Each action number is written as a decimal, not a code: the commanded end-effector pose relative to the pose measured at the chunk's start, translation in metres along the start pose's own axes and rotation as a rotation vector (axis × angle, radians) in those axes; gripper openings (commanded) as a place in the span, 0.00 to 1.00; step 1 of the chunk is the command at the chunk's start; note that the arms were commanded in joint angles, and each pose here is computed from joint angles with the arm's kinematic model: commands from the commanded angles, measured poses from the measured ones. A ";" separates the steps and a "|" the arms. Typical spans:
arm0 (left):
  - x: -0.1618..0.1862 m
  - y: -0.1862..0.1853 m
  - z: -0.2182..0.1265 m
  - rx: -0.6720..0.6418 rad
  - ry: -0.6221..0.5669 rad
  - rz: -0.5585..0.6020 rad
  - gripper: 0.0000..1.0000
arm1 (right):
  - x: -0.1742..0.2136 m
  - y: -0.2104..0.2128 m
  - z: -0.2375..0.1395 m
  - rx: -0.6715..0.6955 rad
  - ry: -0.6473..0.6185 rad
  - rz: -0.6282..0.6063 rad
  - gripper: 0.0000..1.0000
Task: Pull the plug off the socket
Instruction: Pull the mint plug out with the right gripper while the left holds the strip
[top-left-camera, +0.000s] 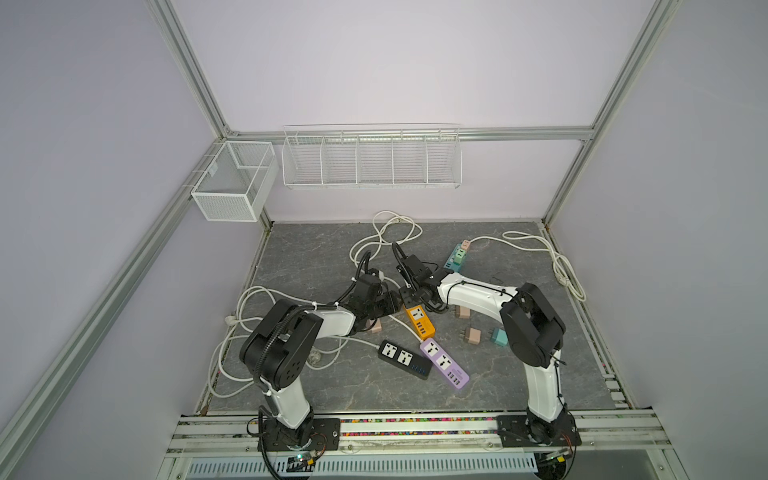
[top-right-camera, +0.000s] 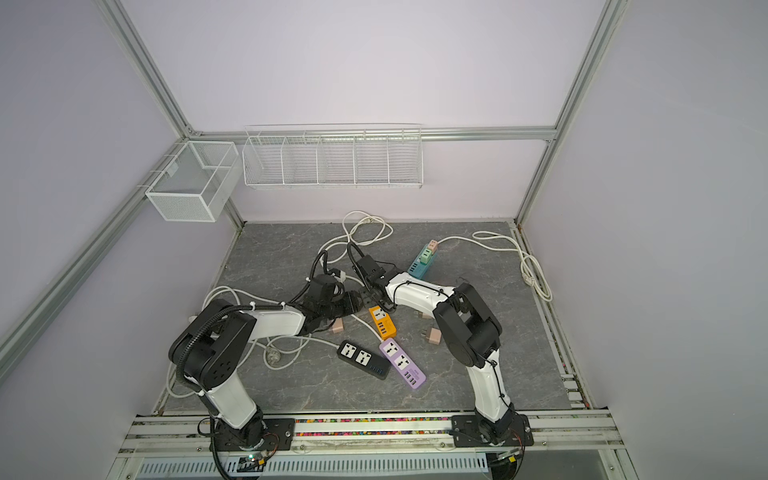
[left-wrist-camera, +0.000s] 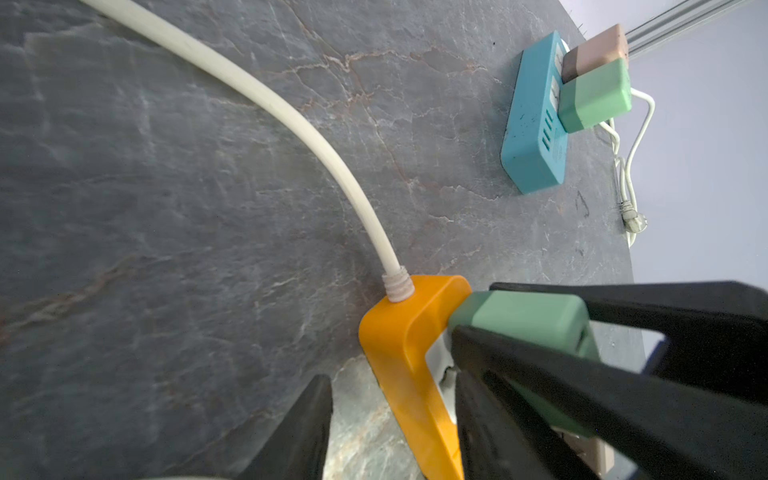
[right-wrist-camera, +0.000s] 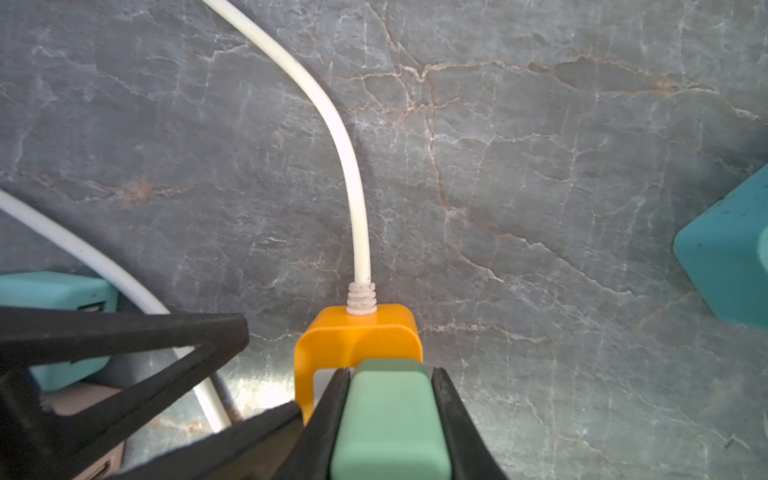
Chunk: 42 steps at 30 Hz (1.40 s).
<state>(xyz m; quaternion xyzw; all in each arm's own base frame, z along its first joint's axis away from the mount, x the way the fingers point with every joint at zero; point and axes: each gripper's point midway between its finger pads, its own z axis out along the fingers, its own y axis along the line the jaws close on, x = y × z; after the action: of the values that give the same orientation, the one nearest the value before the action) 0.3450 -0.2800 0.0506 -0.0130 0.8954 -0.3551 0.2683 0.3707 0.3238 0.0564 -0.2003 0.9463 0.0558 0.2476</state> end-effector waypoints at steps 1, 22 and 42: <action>0.000 -0.007 0.008 0.023 0.022 -0.003 0.48 | 0.005 -0.001 -0.011 0.003 0.005 0.030 0.29; 0.032 0.032 0.023 -0.249 0.132 -0.026 0.42 | -0.009 -0.016 -0.018 0.016 -0.026 0.031 0.28; 0.038 0.036 0.022 -0.316 0.121 -0.009 0.41 | -0.010 -0.009 -0.016 -0.032 -0.024 0.062 0.28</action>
<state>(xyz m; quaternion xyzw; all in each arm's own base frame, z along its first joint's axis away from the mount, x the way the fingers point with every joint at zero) 0.3496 -0.3026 0.0405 -0.0223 0.9219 -0.2898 0.2561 0.3774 0.3098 0.0587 -0.1748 0.9520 0.0724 0.2404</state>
